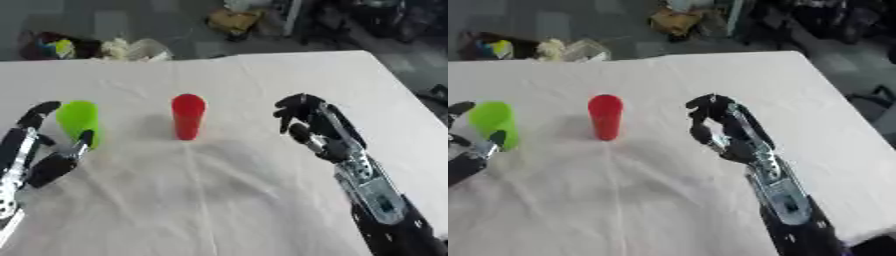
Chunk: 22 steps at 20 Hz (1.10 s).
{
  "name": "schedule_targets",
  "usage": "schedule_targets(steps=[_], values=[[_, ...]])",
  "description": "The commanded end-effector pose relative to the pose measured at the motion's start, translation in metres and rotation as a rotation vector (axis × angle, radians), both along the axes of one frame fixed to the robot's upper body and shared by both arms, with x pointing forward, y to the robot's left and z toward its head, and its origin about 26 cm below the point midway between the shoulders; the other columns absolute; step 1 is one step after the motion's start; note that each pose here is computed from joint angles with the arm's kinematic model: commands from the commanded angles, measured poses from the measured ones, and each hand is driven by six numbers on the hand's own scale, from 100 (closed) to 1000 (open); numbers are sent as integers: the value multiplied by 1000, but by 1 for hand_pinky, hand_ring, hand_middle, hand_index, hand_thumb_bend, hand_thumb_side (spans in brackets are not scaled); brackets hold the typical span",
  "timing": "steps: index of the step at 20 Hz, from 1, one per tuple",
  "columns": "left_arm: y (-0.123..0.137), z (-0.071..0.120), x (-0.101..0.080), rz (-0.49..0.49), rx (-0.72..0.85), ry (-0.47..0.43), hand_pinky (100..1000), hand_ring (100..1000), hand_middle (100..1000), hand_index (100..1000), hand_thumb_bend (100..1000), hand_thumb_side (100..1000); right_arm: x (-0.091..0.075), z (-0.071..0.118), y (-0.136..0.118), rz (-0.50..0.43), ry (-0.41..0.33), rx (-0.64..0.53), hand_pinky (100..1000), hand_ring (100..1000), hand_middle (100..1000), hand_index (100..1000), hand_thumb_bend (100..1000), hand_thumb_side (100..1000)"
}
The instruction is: Pour the contents of one cup into another cup.
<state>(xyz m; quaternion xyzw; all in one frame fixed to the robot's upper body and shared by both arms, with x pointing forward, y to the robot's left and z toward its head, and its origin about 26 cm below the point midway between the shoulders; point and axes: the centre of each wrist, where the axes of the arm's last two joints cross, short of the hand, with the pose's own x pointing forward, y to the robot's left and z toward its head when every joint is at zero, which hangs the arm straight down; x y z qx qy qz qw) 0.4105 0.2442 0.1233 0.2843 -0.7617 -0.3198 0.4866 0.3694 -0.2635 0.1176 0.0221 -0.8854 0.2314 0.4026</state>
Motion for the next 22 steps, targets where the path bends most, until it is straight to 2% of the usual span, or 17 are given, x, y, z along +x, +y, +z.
schedule_targets(steps=[1,11,22], values=[[1,13,2,-22,17,-24,597,1000,924,962,432,641,1,12,-2,7,-36,-10,714,415,420,688,646,657],[-4,16,5,-48,78,34,599,1000,923,962,438,715,0,10,-1,10,-29,-10,713,414,419,688,645,658],[-6,18,6,-53,8,70,575,1000,924,970,383,764,0,10,-1,10,-28,-9,712,412,417,687,646,657]])
